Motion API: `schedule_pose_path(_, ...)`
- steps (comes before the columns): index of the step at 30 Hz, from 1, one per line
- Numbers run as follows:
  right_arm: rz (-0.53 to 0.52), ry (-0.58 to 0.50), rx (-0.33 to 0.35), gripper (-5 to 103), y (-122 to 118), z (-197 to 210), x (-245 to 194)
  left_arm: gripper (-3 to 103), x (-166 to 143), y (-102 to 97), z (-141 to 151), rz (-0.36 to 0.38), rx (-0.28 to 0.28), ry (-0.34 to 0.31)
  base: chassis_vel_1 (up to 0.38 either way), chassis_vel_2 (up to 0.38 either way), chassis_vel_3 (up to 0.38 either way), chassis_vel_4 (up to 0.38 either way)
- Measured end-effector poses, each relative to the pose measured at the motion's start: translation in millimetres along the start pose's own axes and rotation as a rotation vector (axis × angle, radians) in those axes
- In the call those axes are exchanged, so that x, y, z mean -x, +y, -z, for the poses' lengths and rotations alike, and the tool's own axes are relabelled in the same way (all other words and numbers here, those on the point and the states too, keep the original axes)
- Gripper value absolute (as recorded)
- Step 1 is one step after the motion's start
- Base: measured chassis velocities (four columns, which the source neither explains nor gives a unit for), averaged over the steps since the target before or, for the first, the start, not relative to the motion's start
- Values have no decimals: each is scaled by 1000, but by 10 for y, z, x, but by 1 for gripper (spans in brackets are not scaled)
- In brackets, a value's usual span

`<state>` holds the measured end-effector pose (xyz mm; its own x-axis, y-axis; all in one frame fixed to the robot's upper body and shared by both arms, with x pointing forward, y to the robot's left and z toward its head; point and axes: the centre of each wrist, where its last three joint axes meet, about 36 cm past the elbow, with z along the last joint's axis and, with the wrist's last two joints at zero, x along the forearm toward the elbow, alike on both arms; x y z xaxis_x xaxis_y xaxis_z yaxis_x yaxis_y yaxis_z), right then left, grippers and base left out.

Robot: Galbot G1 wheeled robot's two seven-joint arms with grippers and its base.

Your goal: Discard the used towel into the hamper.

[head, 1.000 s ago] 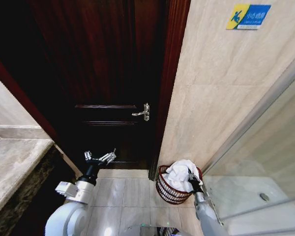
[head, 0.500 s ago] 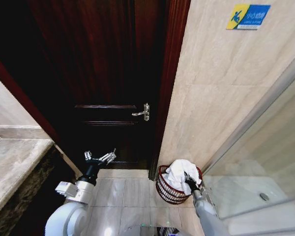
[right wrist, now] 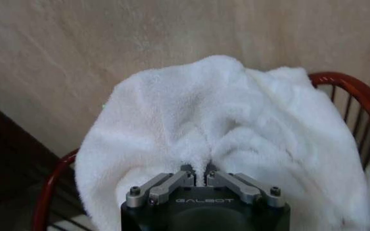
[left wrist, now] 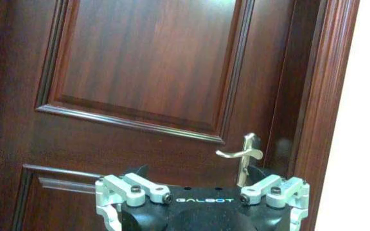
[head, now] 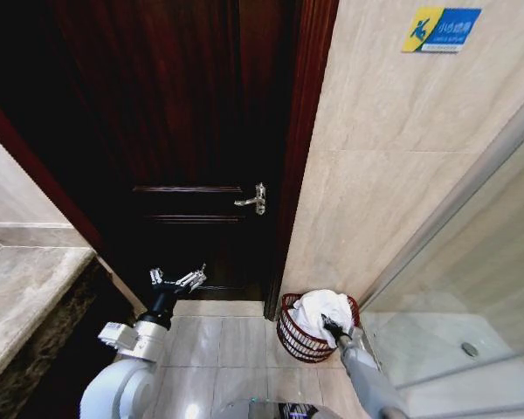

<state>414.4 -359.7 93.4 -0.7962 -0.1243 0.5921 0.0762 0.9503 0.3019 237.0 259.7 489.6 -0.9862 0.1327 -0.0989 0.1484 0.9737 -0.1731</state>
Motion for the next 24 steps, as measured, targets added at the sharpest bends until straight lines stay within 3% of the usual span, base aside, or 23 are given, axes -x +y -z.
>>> schedule_pose_path(10,-50,72,9,5,109,384,294,100,0,0,0,0,0,0,0,0,0,0)
schedule_pose_path(16,-66,129,27,5,194,459,372,100,0,0,0,0,0,0,0,0,0,0)
schedule_pose_path(24,-109,214,9,5,123,416,345,100,0,0,0,0,0,0,0,0,0,0)
